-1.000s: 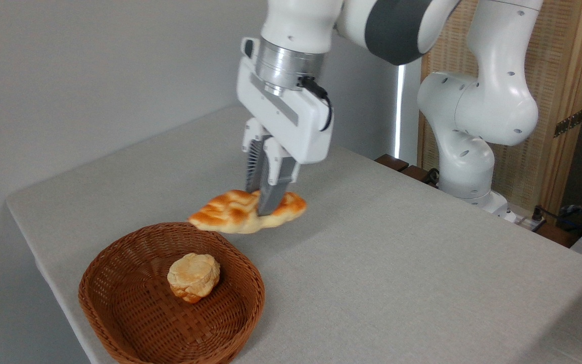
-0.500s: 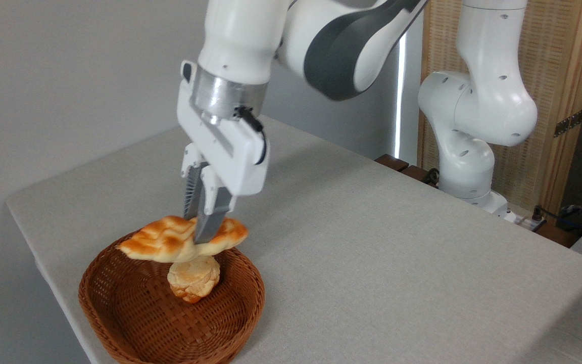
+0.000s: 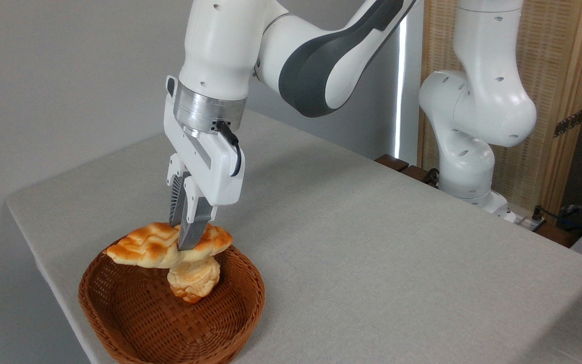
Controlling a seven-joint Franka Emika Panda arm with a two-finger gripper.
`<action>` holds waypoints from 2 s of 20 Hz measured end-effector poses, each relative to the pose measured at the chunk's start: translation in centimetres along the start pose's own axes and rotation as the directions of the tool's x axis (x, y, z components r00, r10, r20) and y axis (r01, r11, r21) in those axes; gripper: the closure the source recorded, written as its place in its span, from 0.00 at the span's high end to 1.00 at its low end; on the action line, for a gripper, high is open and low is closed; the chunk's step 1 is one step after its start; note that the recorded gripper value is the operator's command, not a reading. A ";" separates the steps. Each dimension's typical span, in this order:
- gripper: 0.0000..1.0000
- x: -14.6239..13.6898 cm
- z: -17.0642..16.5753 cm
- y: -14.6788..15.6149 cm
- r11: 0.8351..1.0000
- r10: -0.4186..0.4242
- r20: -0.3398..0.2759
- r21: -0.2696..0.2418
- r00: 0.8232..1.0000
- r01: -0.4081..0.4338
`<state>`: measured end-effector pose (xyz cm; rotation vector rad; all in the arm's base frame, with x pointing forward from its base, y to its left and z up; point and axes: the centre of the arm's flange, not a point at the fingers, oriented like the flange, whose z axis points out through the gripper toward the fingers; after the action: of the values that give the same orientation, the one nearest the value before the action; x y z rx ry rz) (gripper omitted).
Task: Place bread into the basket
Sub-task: 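Lower the roll into the basket beside the bun and open the gripper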
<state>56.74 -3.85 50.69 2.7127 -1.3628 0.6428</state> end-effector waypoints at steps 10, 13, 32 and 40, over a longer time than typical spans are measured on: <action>1.00 -0.1 0.7 0.0 1.000 -0.002 0.008 -0.008 1.000 0.002; 1.00 -0.1 0.7 0.0 1.000 -0.002 0.009 -0.008 1.000 0.002; 1.00 -0.1 0.8 0.0 1.000 -0.002 0.009 -0.009 1.000 0.002; 1.00 0.1 0.5 -0.2 1.000 -0.006 0.005 -0.004 1.000 0.006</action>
<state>57.06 -3.91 50.29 2.7164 -1.3543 0.6325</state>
